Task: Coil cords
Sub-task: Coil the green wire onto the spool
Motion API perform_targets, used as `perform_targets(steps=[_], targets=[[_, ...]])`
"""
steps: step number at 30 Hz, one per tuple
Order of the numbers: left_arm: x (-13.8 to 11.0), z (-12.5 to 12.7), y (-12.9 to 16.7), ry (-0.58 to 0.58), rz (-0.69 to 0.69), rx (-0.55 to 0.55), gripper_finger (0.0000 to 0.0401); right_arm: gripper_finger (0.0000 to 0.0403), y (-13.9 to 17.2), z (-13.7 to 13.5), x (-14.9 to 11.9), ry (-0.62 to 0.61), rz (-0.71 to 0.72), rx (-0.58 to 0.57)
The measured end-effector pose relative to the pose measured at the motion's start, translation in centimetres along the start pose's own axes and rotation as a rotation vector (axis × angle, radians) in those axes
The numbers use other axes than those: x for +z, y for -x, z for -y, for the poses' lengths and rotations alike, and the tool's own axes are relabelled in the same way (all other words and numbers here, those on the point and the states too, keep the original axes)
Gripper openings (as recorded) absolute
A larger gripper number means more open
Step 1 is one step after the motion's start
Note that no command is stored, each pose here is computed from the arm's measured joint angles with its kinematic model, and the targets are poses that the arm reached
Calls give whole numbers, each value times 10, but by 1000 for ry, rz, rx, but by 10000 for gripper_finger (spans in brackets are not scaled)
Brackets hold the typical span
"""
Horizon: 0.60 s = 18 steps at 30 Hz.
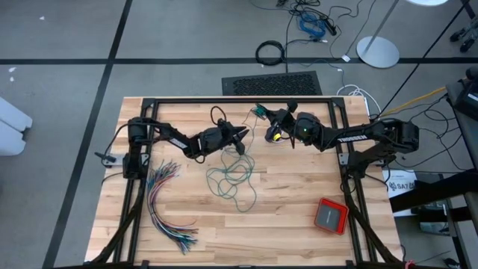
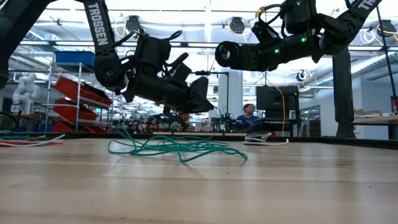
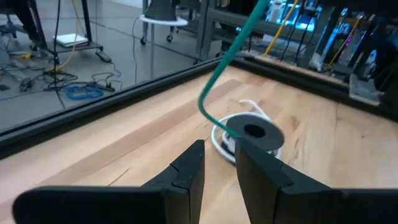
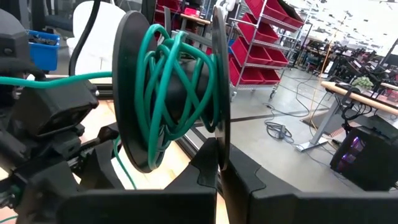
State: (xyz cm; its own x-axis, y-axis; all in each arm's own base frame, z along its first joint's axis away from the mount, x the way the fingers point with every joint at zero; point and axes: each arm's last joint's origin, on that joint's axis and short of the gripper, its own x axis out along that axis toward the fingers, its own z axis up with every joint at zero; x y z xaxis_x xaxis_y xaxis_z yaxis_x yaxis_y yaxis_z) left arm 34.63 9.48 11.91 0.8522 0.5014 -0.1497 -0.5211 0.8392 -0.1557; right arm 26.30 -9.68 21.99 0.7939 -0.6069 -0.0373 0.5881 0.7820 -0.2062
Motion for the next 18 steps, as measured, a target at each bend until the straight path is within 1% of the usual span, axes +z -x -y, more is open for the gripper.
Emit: perform_targets(steps=[7,11,13,18], targets=[[4,2,0,8,8,-76,95,0,0,0,-1,2,-7,1],[5,2,0,16,20,-82,95,0,0,0,-1,3,-7,1],[7,2,0,41,37,-82,95,0,0,0,-1,2,-7,1],[12,-1,0,55,81,-77,95,0,0,0,-1,2,-7,1]])
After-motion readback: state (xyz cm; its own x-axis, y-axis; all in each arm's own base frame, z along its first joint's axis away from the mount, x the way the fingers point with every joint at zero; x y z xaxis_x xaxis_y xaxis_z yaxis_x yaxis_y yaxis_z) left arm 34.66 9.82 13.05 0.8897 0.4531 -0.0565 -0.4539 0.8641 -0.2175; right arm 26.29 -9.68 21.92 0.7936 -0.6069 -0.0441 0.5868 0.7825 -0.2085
